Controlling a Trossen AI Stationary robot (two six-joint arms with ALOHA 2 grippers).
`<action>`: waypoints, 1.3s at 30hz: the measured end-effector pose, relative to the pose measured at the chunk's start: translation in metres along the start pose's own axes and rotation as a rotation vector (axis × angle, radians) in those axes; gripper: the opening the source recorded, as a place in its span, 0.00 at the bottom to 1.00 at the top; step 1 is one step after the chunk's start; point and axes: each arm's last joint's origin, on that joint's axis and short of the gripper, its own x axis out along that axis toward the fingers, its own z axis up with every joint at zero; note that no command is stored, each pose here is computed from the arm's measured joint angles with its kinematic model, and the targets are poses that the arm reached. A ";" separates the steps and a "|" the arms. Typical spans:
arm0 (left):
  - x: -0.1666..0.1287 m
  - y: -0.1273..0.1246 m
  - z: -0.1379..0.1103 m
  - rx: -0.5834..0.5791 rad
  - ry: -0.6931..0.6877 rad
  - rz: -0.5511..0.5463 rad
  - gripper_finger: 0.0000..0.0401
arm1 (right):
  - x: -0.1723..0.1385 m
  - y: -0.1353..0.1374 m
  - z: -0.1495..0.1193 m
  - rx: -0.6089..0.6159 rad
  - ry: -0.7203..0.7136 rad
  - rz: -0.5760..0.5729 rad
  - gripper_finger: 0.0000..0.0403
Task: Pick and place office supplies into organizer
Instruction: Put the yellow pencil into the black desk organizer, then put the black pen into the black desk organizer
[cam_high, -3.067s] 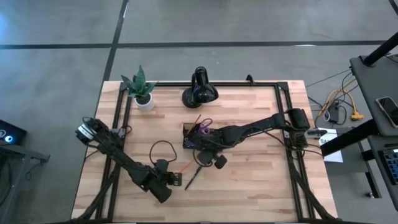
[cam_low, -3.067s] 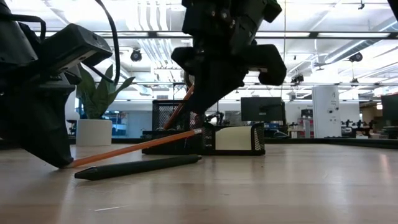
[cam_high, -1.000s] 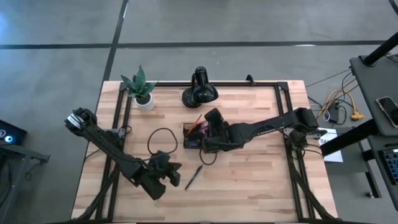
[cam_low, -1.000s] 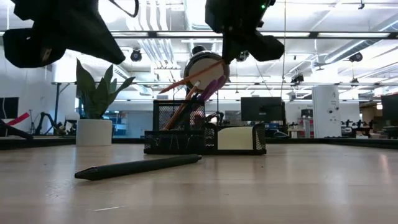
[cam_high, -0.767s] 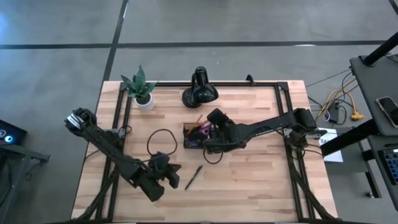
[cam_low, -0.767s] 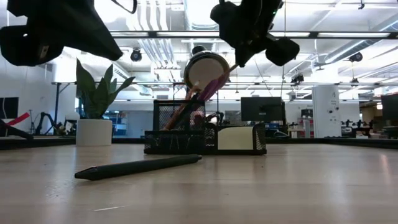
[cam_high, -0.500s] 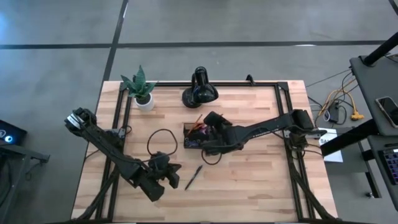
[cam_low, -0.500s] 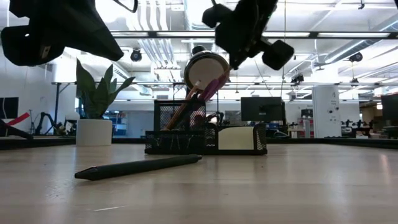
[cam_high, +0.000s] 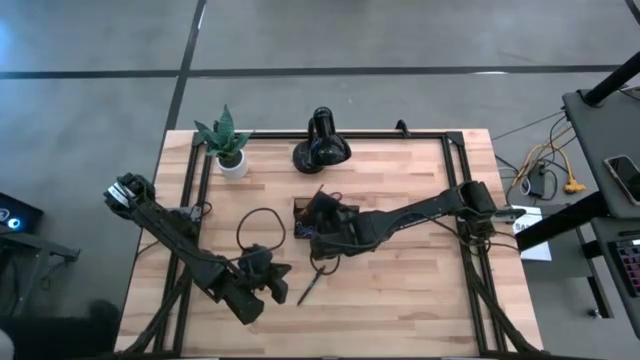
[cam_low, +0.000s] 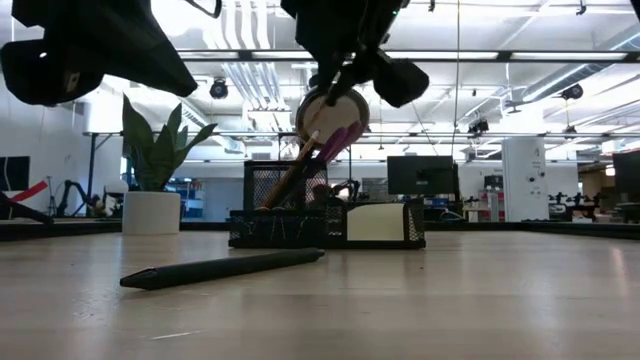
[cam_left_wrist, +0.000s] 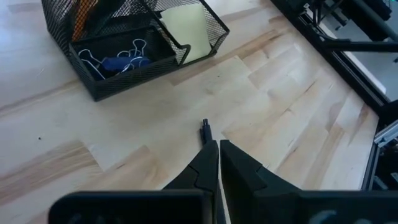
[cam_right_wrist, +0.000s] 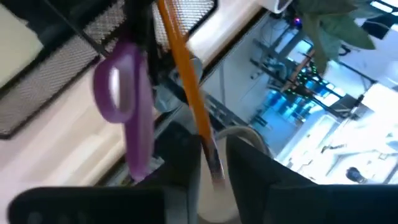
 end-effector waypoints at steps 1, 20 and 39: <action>0.000 0.000 0.000 0.008 0.000 0.000 0.00 | 0.001 0.002 0.000 0.009 -0.004 0.008 0.18; -0.004 0.000 -0.004 0.026 0.018 -0.013 0.00 | -0.063 0.042 -0.016 0.326 -0.244 0.656 0.38; -0.005 -0.001 -0.006 0.030 0.026 -0.030 0.00 | -0.020 0.062 0.072 0.139 -0.663 0.648 0.38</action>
